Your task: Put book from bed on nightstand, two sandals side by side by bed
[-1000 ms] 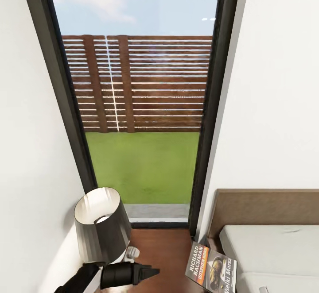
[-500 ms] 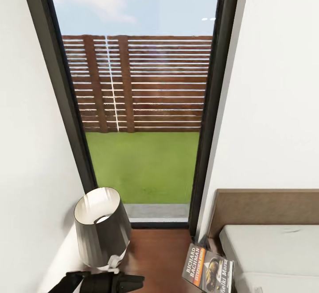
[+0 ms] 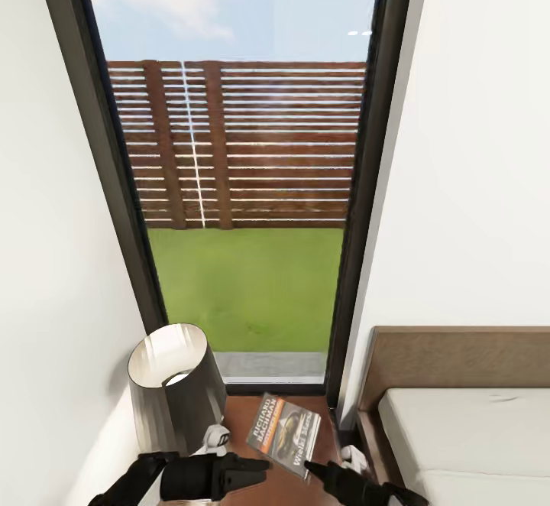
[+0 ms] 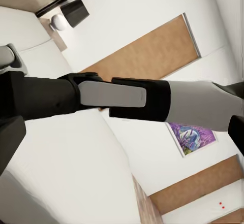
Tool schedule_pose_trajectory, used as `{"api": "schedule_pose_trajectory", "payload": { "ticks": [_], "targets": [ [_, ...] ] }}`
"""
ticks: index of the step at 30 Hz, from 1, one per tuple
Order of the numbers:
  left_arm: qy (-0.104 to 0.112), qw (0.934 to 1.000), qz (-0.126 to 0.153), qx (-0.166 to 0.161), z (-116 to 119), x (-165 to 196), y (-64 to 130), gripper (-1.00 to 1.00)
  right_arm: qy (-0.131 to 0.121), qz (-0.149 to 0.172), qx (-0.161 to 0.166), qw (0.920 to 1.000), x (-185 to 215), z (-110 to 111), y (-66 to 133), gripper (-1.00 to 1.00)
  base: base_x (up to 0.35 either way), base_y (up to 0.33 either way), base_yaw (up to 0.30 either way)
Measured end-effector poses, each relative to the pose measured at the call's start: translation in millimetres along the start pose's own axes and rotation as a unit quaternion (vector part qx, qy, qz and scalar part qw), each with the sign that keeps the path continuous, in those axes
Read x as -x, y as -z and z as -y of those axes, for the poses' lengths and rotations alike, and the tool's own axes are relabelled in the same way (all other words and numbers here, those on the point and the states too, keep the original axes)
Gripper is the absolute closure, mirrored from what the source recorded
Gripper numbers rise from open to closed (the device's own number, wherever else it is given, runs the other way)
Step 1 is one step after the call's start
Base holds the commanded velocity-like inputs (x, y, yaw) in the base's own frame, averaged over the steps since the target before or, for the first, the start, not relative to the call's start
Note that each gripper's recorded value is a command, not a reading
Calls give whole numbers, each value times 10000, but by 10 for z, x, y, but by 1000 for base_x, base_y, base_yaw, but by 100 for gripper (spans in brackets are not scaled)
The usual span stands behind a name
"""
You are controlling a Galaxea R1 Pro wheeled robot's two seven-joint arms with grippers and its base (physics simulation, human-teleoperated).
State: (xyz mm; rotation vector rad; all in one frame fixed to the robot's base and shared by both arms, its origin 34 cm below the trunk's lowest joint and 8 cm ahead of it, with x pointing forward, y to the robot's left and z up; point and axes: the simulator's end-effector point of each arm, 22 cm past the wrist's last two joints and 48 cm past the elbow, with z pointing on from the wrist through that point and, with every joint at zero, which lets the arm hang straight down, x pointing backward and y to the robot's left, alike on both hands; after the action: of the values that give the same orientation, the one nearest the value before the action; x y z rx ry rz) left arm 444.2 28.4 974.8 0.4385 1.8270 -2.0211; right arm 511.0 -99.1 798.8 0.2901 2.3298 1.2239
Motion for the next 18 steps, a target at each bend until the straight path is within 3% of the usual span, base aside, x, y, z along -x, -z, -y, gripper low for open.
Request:
{"api": "schedule_pose_trajectory", "payload": {
  "ticks": [3,8,14,18],
  "targets": [
    [-79,10000,-6,-60,57,65,-27,-100,-62,-121,100,9999,79,-163,-66,100,0,0,0],
    [-130,9999,-14,-112,97,100,-59,-100,-73,-196,-137,9997,119,-131,-102,100,0,0,0],
    [-128,9999,10,-111,99,115,-49,-100,-100,-192,-194,9996,134,-110,-100,100,0,0,0],
    [-160,9996,206,-61,82,216,9,-100,-217,-138,-170,9995,157,-116,-97,100,0,0,0]
  ]
}}
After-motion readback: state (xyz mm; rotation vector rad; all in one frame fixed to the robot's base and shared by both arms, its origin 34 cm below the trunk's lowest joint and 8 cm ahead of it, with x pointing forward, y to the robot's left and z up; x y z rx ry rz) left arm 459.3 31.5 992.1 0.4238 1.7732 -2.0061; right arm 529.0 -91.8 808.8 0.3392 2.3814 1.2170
